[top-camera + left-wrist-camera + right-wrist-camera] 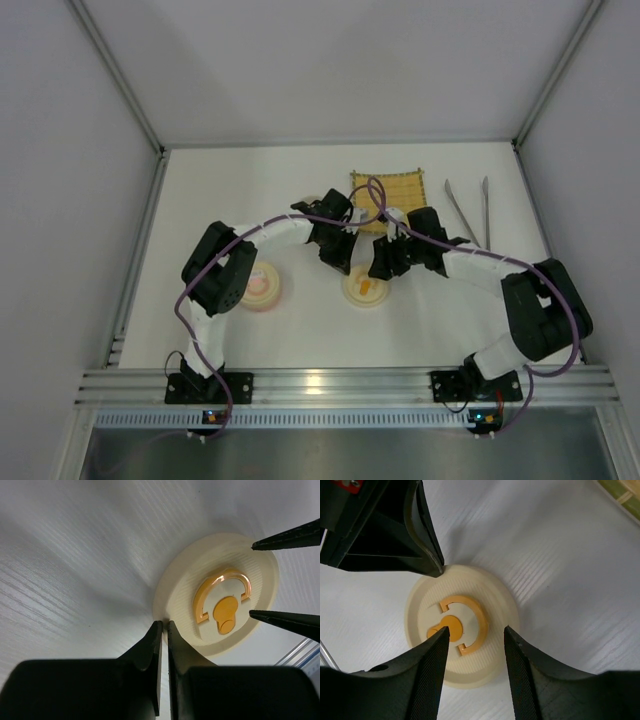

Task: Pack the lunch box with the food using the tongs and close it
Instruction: Pick up the box lid from the center of the board.

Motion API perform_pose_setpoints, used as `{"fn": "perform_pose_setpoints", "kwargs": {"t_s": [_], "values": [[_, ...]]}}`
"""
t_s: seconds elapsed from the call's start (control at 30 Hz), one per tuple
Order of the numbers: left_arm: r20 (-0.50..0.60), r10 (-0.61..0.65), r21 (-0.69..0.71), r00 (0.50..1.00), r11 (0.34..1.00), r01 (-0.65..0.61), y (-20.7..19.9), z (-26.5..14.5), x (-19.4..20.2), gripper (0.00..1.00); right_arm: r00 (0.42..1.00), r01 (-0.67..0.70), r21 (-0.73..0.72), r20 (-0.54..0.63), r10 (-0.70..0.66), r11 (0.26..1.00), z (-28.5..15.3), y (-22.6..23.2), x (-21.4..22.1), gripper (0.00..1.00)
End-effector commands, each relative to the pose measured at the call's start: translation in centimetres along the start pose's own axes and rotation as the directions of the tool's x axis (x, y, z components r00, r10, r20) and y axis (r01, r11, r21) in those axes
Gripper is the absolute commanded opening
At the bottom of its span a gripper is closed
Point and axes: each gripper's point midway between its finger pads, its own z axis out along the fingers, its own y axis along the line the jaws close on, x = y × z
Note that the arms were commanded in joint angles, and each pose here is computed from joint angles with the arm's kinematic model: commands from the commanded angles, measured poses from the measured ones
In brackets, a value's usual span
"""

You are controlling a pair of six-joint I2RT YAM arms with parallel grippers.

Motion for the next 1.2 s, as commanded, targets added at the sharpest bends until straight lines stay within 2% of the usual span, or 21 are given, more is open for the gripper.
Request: {"fn": "perform_pose_setpoints", "kwargs": {"t_s": [0.0, 0.7, 1.17], "values": [[-0.173, -0.014, -0.058, 0.985, 0.998, 0.004, 1.7, 1.6, 5.0, 0.0, 0.996, 0.073, -0.037, 0.058, -0.071, 0.997, 1.1, 1.1, -2.6, 0.47], [-0.192, -0.026, -0.056, 0.981, 0.998, 0.016, 1.9, 2.2, 5.2, 0.0, 0.999, 0.006, -0.122, -0.033, -0.01, 0.993, 2.6, 2.1, -0.1, 0.45], [-0.196, -0.057, -0.089, 0.979, 0.995, 0.04, 2.8, 2.7, 5.1, 0.0, 0.999, -0.022, -0.318, -0.042, 0.009, 0.948, 0.9, 6.0, -0.1, 0.38]]}}
